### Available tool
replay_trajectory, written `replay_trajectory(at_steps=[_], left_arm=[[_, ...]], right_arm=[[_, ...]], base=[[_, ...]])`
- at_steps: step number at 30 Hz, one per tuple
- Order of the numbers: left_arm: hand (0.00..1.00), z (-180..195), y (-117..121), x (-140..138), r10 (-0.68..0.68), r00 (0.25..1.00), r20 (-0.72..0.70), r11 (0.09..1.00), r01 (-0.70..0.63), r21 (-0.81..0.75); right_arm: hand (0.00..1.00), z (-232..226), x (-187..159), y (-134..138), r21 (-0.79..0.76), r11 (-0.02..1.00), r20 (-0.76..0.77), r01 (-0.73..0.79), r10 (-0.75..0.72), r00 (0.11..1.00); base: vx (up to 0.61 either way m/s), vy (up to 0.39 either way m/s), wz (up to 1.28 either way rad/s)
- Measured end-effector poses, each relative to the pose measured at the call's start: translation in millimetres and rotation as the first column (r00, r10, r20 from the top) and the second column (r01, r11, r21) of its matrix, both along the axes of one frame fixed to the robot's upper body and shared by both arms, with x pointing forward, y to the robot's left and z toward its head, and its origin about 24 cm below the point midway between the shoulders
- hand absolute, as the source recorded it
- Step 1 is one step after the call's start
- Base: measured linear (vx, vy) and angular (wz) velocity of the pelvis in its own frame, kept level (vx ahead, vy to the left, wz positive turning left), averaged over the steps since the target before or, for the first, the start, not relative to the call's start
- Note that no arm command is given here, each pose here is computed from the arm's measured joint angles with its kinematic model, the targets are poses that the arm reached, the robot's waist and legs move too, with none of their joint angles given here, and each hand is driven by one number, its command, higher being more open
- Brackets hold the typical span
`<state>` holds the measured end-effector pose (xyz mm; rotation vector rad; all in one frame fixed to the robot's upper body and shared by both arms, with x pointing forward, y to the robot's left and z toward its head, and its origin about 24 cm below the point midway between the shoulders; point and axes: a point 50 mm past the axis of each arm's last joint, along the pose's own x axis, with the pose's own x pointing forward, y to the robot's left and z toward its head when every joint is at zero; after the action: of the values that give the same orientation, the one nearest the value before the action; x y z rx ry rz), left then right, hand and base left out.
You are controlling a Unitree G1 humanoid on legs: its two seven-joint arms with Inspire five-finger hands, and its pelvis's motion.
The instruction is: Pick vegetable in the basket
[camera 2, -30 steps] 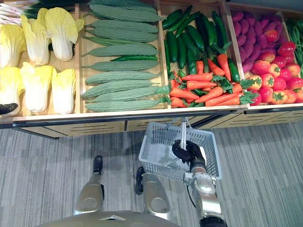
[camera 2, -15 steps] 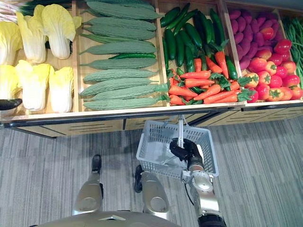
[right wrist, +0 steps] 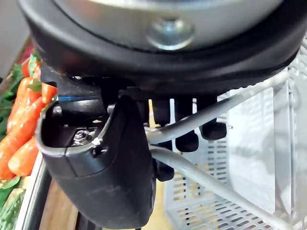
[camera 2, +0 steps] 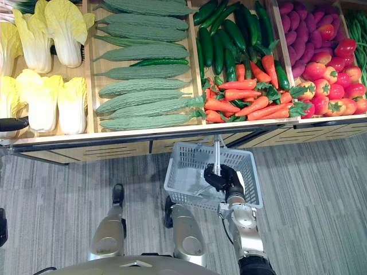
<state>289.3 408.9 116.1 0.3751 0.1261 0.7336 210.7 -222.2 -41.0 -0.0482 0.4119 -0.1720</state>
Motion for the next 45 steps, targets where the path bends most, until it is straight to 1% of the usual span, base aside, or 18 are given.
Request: replay_trajectory(at_steps=[1,6,10,13,16,22,31,34,37,41,42,45], left_arm=[[0.00,-0.6,-0.5,0.2,0.001,1.000,0.000,1.000,-0.001,-0.002],[0.00,-3.0,0.4,-1.2,0.022,1.000,0.005,1.000,-0.022,-0.016],[0.00,-6.7,5.4,-5.6,0.064,0.998,0.020,0.995,-0.063,-0.077],[0.00,-10.4,10.7,-10.0,0.100,0.994,0.037,0.986,-0.094,-0.140],[0.00,-13.5,15.1,-14.2,0.138,0.987,0.087,0.964,-0.114,-0.239],[0.00,-16.7,16.0,-15.7,0.157,0.977,0.141,0.936,-0.102,-0.337],[0.00,-12.5,15.0,-10.2,0.183,0.968,0.170,0.892,-0.091,-0.443],[0.00,0.6,18.1,-6.4,0.176,0.969,0.173,0.894,-0.084,-0.440],[0.00,30.2,22.9,0.4,0.147,0.966,0.214,0.922,-0.056,-0.382],[0.00,97.3,30.5,4.3,0.108,0.926,0.361,0.963,-0.006,-0.271],[0.00,107.4,30.4,4.3,0.098,0.915,0.392,0.967,0.006,-0.254],[0.00,148.8,29.5,-0.8,0.068,0.846,0.529,0.983,0.035,-0.181]], right_arm=[[0.00,0.2,0.7,1.1,0.003,1.000,0.002,0.000,0.000,1.000],[0.00,-0.3,1.7,5.5,0.002,1.000,0.001,-0.016,0.016,1.000],[0.00,0.5,4.4,9.7,-0.001,0.999,0.005,-0.038,0.038,0.999],[0.00,0.6,5.3,11.8,0.002,0.999,0.006,-0.050,0.050,0.999],[0.00,0.5,6.6,14.6,0.006,0.998,0.006,-0.064,0.064,0.998],[0.00,-1.1,6.8,16.7,0.015,0.998,-0.009,-0.063,0.063,0.998],[0.00,-2.2,6.9,17.1,0.019,0.998,-0.025,-0.063,0.063,0.998],[0.00,-3.9,4.6,17.1,0.023,0.997,-0.033,-0.068,0.069,0.997],[0.00,-7.3,-1.0,15.7,0.026,0.998,-0.049,-0.063,0.064,0.997],[0.00,-9.6,-5.6,12.3,0.033,0.998,-0.060,-0.053,0.055,0.997],[0.00,-9.8,-6.4,11.1,0.034,0.998,-0.061,-0.050,0.052,0.997],[0.00,-12.4,-13.2,3.2,0.034,0.999,-0.075,-0.020,0.022,0.997]], base=[[0.00,0.022,-0.05],[-0.01,0.021,-0.07],[0.00,0.002,-0.15],[0.01,0.000,-0.05],[0.05,0.010,-0.02],[0.06,0.001,0.01],[0.00,-0.001,0.00],[0.03,-0.007,-0.02],[0.06,-0.017,-0.01],[0.04,-0.002,-0.02],[0.00,0.000,0.00],[0.02,0.003,0.02]])
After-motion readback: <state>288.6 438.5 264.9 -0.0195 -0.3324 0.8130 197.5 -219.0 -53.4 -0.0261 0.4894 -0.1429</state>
